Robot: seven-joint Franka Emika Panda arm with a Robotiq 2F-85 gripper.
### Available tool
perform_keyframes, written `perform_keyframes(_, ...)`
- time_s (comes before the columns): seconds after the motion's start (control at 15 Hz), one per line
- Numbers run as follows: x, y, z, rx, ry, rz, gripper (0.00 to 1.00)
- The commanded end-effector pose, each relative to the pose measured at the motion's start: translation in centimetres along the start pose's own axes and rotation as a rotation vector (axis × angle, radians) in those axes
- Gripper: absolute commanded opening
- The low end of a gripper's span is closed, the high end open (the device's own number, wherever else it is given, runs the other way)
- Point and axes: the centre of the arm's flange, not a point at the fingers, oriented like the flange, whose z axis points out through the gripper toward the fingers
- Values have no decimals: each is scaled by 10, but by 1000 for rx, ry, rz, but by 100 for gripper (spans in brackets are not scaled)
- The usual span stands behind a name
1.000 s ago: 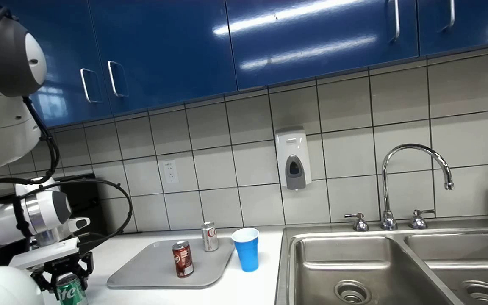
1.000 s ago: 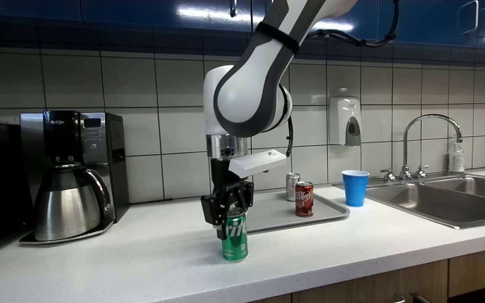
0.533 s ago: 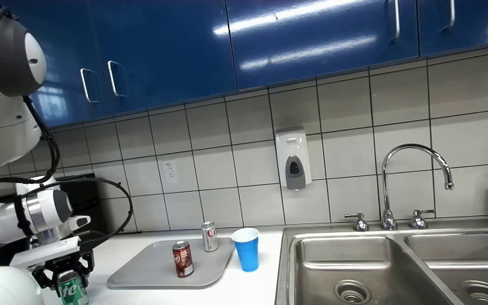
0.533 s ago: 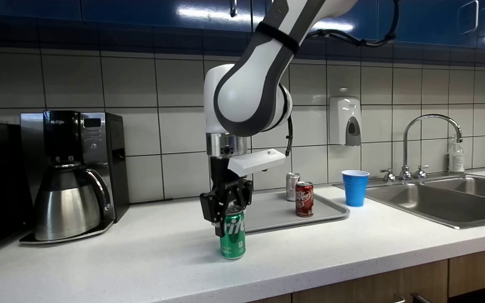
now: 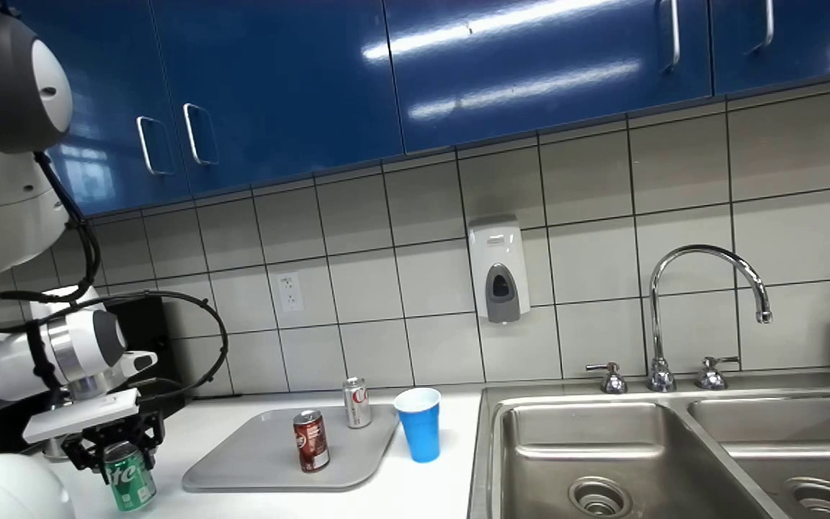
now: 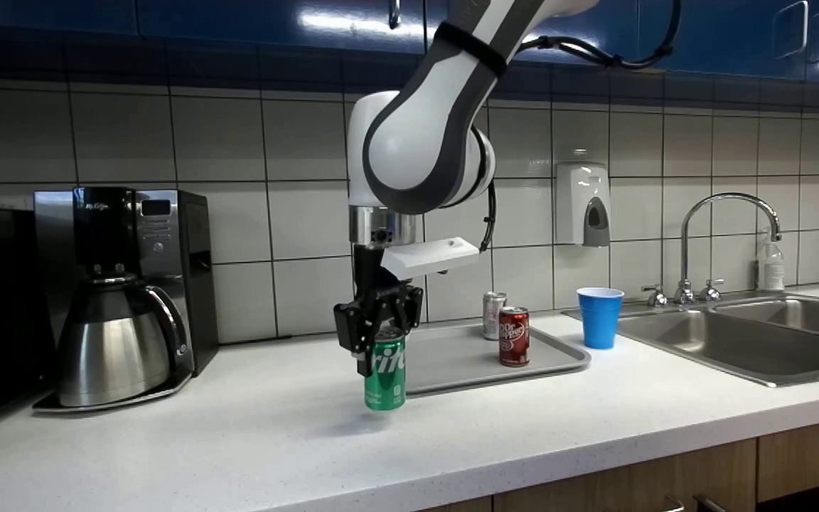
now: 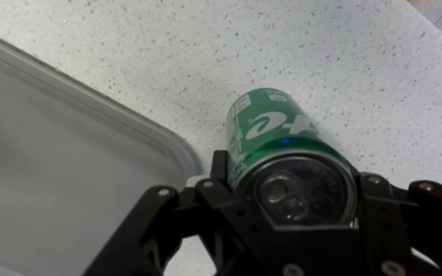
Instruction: Put the cans on the tray
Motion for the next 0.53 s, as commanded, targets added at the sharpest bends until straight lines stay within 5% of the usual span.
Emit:
perform_keyframes(0.0,5,14,-19,-17,39,52,38)
perform_keyframes(0.47,14,46,-18,-47,51,115,38)
